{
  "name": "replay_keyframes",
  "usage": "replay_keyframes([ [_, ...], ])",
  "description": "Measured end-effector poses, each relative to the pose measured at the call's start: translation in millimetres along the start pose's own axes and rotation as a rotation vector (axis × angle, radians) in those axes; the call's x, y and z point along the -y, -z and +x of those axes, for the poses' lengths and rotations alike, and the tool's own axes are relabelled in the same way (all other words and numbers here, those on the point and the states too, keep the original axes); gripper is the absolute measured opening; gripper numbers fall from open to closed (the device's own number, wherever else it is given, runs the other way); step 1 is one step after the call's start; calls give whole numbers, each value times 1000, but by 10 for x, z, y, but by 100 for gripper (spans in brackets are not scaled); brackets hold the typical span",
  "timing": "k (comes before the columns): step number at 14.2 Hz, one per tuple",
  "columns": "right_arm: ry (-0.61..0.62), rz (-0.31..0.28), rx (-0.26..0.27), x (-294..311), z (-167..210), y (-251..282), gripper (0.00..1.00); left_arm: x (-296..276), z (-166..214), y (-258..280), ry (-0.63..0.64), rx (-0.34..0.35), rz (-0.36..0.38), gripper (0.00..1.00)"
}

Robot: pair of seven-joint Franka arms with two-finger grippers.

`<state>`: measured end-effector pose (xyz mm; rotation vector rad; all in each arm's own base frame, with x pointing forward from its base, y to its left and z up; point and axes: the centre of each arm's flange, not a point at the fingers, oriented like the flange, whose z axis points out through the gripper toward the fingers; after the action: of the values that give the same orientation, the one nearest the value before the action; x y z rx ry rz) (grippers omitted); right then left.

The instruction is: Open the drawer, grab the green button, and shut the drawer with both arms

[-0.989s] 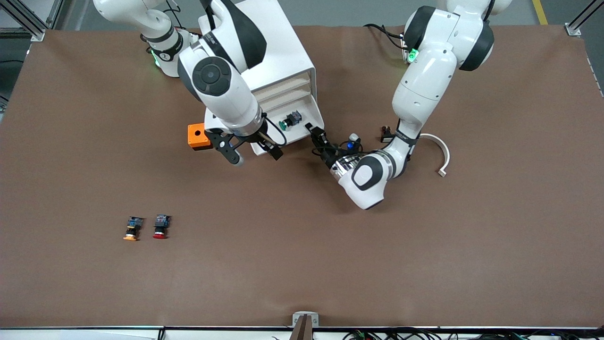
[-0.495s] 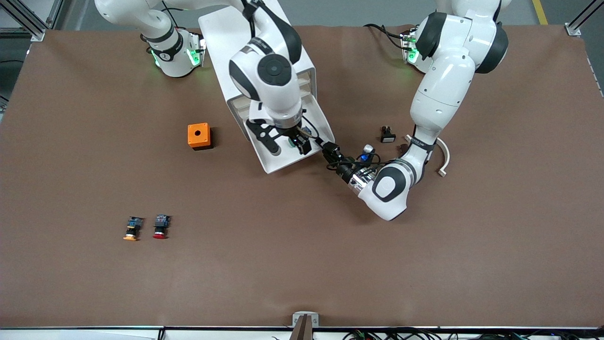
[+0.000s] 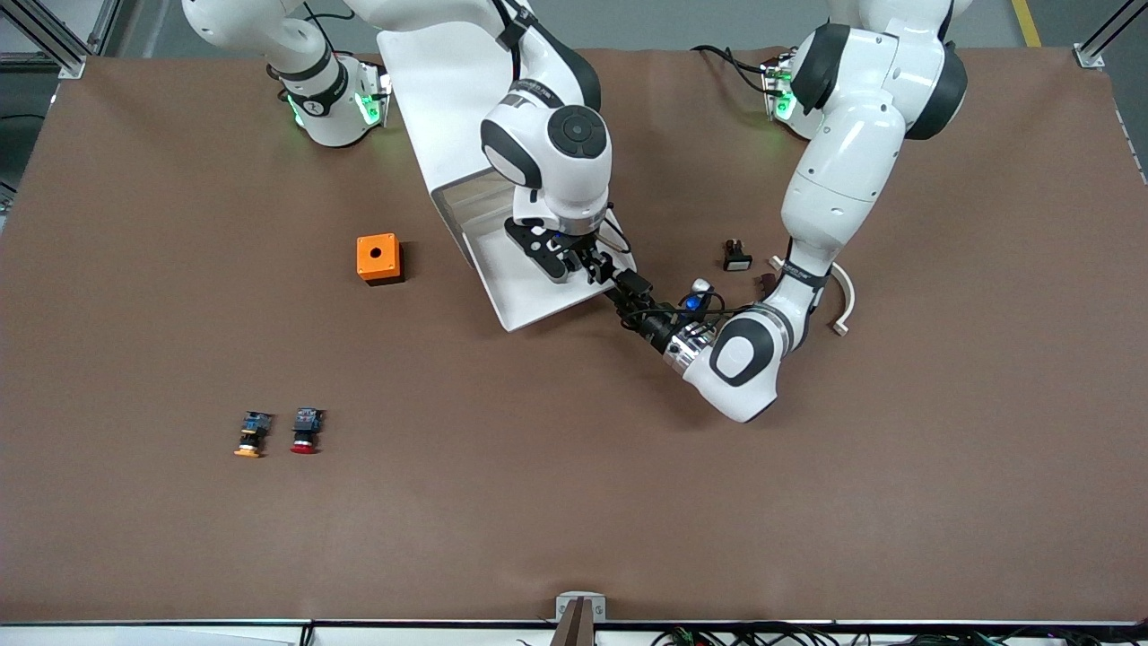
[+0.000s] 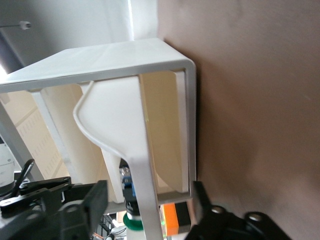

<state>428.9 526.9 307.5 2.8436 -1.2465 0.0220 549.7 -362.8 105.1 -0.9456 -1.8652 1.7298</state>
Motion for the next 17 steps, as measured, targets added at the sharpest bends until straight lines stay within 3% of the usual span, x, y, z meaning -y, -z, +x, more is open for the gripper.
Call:
replay_keyframes([
  [1, 0, -8, -2, -1, 1, -54, 99, 3, -11, 77, -33, 14, -12, 94],
  [2, 0, -16, -4, -3, 2, -112, 98, 15, -22, 164, -67, 27, -20, 99],
  [8, 2, -40, -8, -15, -43, -279, 93, 241, -184, 772, -398, 78, -106, 99],
  [9, 4, -43, -9, -21, -72, -293, 88, 284, -209, 889, -469, 76, -136, 99],
  [11, 10, -48, -10, -35, -148, -331, 64, 343, -218, 1120, -612, 62, -197, 99],
  [13, 13, -50, -11, -46, -209, -349, 44, 398, -222, 1280, -789, 15, -259, 99],
  [17, 3, -45, -13, -28, -191, -323, 44, 587, -367, 1363, -1062, -152, -409, 100],
])
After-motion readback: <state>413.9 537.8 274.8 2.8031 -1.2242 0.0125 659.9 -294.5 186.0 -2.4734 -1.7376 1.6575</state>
